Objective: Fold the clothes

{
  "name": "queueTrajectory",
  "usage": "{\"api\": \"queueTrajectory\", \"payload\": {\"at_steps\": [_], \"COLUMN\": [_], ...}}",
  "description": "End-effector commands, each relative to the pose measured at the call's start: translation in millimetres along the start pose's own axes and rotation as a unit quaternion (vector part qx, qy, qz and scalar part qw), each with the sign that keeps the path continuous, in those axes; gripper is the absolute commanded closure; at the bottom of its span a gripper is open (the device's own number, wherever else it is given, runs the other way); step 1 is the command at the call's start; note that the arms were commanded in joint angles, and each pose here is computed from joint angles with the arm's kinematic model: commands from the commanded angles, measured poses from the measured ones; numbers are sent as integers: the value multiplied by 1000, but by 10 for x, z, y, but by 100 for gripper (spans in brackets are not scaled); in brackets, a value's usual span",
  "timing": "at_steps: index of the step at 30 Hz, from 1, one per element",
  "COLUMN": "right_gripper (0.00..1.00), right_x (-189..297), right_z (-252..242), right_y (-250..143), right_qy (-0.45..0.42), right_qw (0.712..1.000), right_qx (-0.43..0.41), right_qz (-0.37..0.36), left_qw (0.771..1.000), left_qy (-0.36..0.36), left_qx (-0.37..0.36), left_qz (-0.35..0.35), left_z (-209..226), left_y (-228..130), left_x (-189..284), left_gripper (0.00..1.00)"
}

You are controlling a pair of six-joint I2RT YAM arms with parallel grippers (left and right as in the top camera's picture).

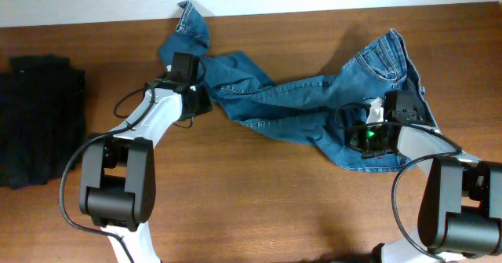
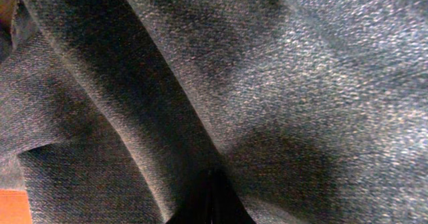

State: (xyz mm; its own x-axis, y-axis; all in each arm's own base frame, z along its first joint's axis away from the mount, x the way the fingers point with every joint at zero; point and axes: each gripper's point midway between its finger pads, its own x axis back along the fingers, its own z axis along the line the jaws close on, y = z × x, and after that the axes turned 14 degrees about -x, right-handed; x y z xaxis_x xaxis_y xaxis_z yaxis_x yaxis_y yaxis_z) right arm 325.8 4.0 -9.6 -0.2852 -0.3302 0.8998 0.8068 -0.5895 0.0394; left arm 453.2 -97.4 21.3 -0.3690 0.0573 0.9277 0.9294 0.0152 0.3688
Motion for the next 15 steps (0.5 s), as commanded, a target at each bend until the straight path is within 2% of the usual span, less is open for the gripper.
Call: {"api": "queueTrajectory", "payload": {"at_steps": [1, 15], "right_gripper": [94, 95], "right_x": [-361, -360], "right_z": [-587, -586], "right_y": [-733, -734], "right_qy": [-93, -93], "right_qw": [989, 989], "right_qx": [-39, -39], "right_qz": [111, 111], "left_qw": [1000, 999], "left_qy": [22, 25], "left_qx": [6, 15], "left_qz": [-2, -35], "left_z": [124, 118], "left_y": [-7, 149], "left_x": [-68, -93], "left_gripper": [50, 50]}}
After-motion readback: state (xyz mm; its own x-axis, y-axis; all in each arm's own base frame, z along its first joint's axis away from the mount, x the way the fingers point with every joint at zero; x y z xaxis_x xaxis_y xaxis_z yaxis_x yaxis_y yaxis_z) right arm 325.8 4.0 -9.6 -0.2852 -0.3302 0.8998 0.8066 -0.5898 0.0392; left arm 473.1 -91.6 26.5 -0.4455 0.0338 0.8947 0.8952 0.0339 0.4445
